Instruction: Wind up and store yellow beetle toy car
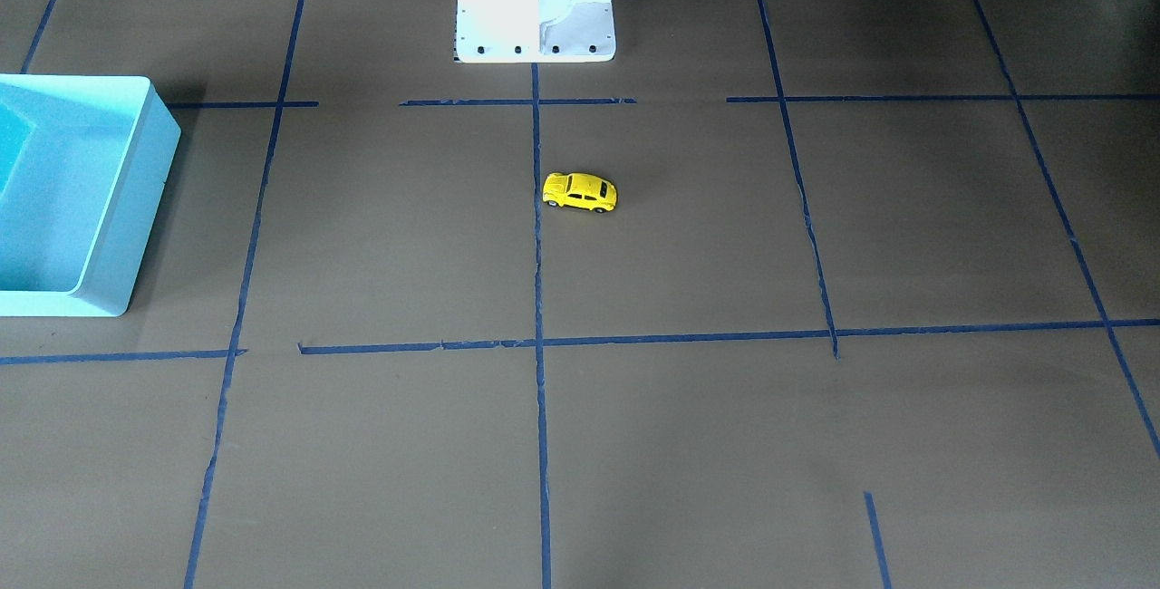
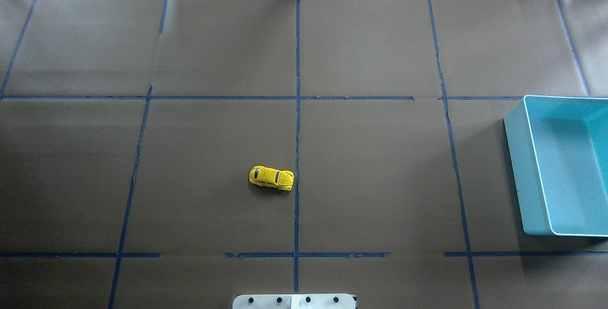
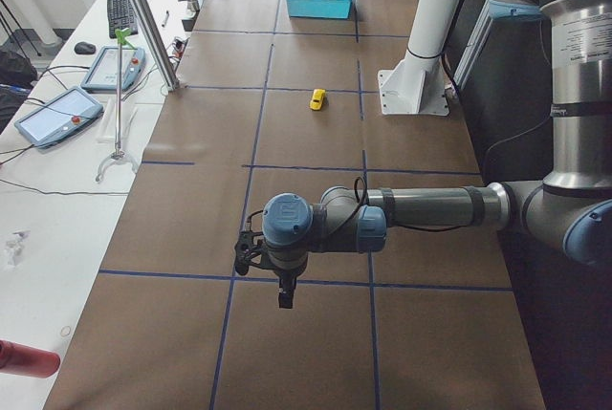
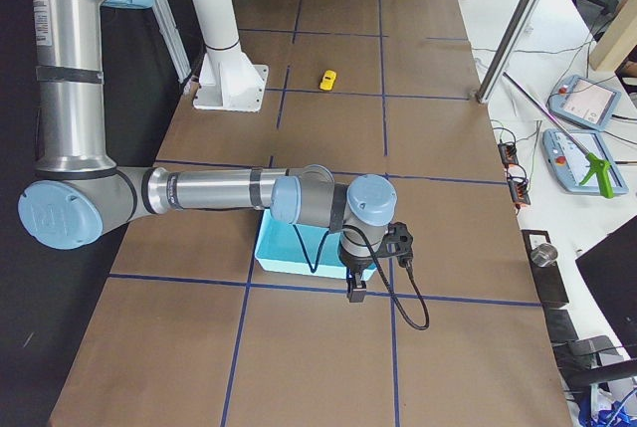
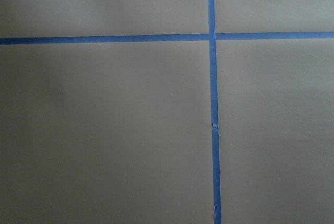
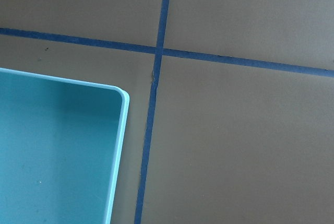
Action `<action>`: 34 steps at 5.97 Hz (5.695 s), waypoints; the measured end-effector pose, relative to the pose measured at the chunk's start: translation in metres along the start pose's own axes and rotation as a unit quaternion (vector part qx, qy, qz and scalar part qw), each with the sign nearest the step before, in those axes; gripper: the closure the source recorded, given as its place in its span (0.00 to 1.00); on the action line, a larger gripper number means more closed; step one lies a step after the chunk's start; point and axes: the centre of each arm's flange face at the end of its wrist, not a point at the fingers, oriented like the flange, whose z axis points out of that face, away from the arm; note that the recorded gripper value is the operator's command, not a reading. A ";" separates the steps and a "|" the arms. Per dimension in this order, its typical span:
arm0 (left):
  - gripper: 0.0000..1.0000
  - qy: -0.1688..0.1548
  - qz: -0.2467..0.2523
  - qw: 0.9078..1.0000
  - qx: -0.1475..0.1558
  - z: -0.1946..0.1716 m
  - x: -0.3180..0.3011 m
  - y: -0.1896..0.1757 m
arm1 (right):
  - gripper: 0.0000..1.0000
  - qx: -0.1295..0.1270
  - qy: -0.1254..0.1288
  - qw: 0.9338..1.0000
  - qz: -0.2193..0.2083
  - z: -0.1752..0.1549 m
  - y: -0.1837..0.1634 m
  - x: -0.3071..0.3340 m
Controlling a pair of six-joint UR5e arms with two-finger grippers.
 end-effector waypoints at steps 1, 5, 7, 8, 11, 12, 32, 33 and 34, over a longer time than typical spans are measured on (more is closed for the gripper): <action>0.00 0.000 0.000 1.000 0.000 0.000 0.000 0.000 | 0.00 -0.002 0.001 1.000 -0.001 0.002 0.000 -0.001; 0.00 0.004 0.007 1.000 0.004 -0.003 0.006 -0.006 | 0.00 -0.005 0.003 1.000 -0.003 0.005 0.000 -0.002; 0.00 0.002 0.007 1.000 0.004 -0.003 0.006 -0.005 | 0.00 -0.004 0.002 1.000 -0.004 0.004 -0.001 -0.003; 0.00 0.001 0.010 1.000 0.004 -0.001 0.005 -0.008 | 0.00 -0.004 0.001 1.000 -0.004 0.004 -0.001 -0.003; 0.00 0.001 0.022 1.000 0.010 -0.004 0.009 -0.015 | 0.00 -0.003 0.000 1.000 -0.004 0.004 -0.001 -0.004; 0.00 0.000 0.039 0.999 0.022 -0.005 0.013 -0.019 | 0.00 -0.003 0.000 1.000 -0.004 0.003 -0.001 -0.004; 0.00 0.081 0.693 0.716 0.024 0.116 0.807 -0.003 | 0.00 0.015 -0.004 1.000 -0.019 -0.013 0.012 -0.023; 0.00 0.061 0.724 0.686 0.025 0.131 0.798 0.001 | 0.00 0.014 -0.004 1.000 -0.018 -0.011 0.013 -0.022; 0.00 0.046 0.743 0.667 0.027 0.144 0.793 0.007 | 0.00 0.011 -0.003 1.000 -0.016 -0.009 0.015 -0.020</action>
